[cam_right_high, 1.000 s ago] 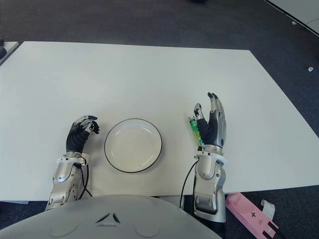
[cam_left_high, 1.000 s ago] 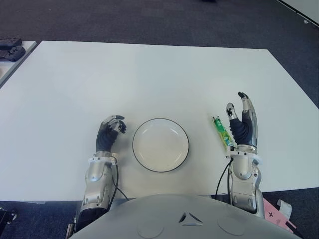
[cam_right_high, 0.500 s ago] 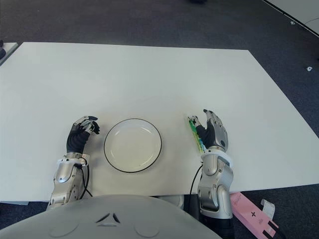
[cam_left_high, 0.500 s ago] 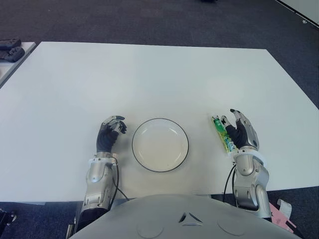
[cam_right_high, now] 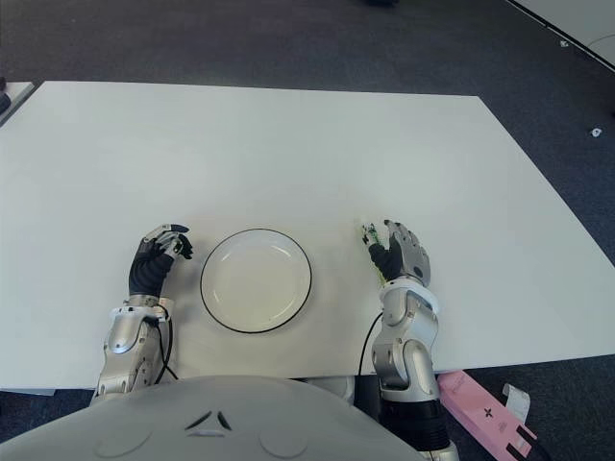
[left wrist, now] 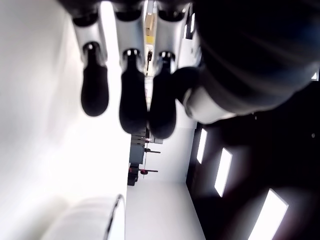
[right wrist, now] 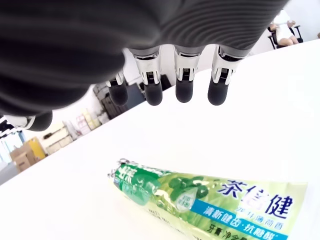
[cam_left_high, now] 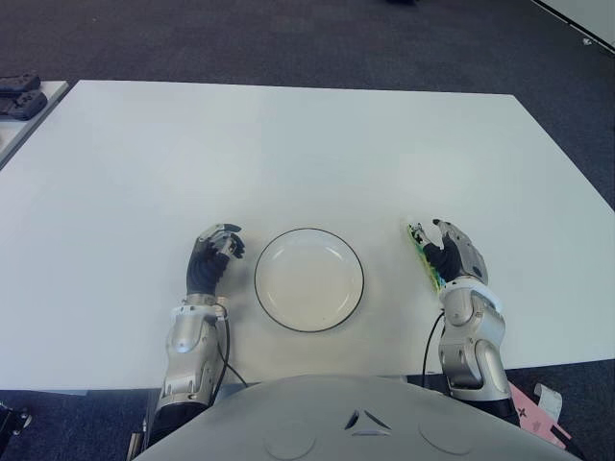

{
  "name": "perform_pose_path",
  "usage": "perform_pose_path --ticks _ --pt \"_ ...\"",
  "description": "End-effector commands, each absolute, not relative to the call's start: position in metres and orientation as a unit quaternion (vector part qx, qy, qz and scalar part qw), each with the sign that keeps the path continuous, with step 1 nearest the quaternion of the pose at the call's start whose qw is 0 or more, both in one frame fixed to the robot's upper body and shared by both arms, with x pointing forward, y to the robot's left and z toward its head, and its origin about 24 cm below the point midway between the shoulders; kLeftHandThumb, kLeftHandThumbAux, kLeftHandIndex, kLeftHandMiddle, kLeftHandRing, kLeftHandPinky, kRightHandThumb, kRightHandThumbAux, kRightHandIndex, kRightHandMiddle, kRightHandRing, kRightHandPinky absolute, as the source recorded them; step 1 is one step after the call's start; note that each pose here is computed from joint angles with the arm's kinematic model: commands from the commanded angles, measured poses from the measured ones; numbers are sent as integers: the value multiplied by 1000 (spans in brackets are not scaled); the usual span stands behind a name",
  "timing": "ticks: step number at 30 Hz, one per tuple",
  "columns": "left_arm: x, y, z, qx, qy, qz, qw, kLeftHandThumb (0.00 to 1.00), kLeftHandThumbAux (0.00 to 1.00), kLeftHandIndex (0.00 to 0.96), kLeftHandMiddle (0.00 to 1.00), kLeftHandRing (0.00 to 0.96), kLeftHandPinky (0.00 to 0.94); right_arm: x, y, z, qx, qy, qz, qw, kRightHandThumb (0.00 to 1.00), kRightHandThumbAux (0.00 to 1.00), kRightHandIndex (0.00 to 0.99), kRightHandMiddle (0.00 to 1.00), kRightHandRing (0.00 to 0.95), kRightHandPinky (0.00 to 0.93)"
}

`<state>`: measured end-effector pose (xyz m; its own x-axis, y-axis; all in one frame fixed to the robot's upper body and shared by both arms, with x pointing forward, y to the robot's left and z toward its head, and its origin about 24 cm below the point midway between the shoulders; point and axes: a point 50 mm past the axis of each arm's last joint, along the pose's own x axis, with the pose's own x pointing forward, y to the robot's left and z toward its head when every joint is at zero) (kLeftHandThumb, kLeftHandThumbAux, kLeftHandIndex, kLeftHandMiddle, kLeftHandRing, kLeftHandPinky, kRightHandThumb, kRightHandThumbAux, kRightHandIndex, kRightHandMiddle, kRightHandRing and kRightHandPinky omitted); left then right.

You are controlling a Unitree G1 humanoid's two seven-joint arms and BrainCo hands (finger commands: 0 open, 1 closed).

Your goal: Put the toothpaste on the table into the plate.

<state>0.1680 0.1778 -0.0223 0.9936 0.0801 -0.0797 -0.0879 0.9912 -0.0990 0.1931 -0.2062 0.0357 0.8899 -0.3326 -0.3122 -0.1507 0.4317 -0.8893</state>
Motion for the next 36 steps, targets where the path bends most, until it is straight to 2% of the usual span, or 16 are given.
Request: perform_pose_path --ticks 1,27,36 --pt "164 177 -29 -56 61 54 995 709 716 439 636 621 606 193 -206 27 -543 251 -45 800 528 80 0 0 0 0" --pt "158 178 -26 -44 62 57 995 708 716 439 639 624 609 186 -208 -12 -567 323 -21 758 496 60 0 0 0 0" --pt "155 180 -27 -43 69 60 995 706 716 439 638 624 616 183 -206 -29 -585 358 -12 728 490 74 0 0 0 0"
